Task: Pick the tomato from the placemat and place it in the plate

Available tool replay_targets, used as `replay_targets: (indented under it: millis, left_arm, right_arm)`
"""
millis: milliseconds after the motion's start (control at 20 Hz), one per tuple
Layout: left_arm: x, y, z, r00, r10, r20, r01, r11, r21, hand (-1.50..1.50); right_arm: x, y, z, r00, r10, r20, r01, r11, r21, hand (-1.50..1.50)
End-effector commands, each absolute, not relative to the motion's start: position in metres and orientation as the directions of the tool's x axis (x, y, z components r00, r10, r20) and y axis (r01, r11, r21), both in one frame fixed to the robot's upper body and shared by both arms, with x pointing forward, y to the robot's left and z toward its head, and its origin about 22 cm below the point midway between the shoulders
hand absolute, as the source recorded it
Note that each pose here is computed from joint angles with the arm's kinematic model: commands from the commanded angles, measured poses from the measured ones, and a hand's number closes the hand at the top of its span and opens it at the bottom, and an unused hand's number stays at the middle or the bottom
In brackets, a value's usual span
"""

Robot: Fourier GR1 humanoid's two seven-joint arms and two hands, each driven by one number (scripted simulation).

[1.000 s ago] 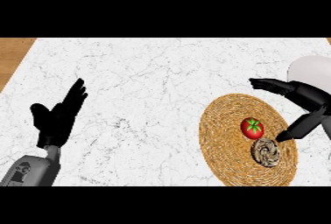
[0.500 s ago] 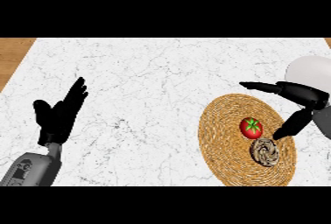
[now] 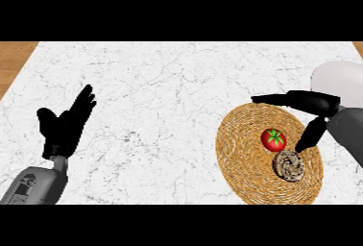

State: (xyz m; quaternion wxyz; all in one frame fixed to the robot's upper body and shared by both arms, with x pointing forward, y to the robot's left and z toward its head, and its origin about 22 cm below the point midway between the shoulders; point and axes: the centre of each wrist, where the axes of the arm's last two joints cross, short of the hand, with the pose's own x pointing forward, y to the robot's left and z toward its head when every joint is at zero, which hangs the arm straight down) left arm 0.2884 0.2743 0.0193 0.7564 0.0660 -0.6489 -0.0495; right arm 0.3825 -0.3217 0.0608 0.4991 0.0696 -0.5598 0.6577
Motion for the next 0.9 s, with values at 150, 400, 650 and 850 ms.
replay_targets:
  millis: [150,400,650,850]
  left_arm:
    - [0.296,0.285,0.028,0.159,-0.151,0.976,-0.015,0.988,0.155,0.00]
    - [0.285,0.288,0.022,0.156,-0.176,0.972,-0.030,0.983,0.182,0.00]
    - [0.293,0.281,0.028,0.157,-0.144,0.977,-0.043,0.987,0.152,0.00]
    - [0.279,0.279,0.021,0.151,-0.167,0.974,-0.023,0.985,0.172,0.00]
  right_arm:
    - [0.391,-0.301,0.043,-0.517,0.512,0.685,-0.808,-0.029,-0.588,-1.50]
    - [0.391,-0.310,0.043,-0.498,0.528,0.688,-0.827,-0.051,-0.560,-1.50]
    - [0.391,-0.282,0.031,-0.542,0.532,0.650,-0.799,-0.087,-0.595,-1.50]
    - [0.401,-0.286,0.034,-0.548,0.541,0.638,-0.792,-0.092,-0.603,-1.50]
